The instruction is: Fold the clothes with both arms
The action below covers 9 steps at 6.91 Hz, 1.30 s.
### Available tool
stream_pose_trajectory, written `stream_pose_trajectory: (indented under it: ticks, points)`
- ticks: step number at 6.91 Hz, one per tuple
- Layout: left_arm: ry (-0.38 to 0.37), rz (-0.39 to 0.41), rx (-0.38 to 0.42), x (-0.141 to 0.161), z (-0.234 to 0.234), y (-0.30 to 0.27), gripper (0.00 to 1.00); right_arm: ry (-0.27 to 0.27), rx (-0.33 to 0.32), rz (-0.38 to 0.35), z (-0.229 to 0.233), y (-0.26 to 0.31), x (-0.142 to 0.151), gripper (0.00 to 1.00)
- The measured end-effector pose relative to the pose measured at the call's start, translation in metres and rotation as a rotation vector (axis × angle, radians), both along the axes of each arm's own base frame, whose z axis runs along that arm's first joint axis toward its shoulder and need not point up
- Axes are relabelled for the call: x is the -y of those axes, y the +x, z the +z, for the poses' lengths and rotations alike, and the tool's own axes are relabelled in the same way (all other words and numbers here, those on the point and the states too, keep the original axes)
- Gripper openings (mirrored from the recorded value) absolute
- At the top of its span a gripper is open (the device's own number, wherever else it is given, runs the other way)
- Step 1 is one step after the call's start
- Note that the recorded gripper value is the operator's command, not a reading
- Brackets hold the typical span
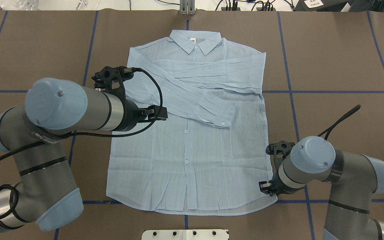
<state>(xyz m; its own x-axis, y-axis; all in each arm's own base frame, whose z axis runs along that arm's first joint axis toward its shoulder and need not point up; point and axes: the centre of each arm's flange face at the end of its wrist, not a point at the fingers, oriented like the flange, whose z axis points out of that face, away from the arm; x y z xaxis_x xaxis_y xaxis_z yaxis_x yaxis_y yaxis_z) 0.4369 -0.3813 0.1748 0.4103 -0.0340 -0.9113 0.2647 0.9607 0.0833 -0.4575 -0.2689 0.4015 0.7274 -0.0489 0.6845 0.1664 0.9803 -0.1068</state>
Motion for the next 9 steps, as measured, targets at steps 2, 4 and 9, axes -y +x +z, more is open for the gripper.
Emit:
stream_pose_trajectory:
  ticks: [2,4,9]
  points:
    - [0.000,0.000,0.001,0.000,0.000,0.000,1.00,-0.005,0.006,-0.005,-0.002,0.001,-0.001,0.00]
    - [-0.016,-0.001,0.024,0.000,0.016,-0.001,1.00,0.006,0.038,-0.005,-0.018,0.006,-0.003,0.00]
    - [-0.105,0.084,0.183,-0.051,0.123,0.018,1.00,0.032,0.083,0.052,-0.042,0.025,0.017,0.00]
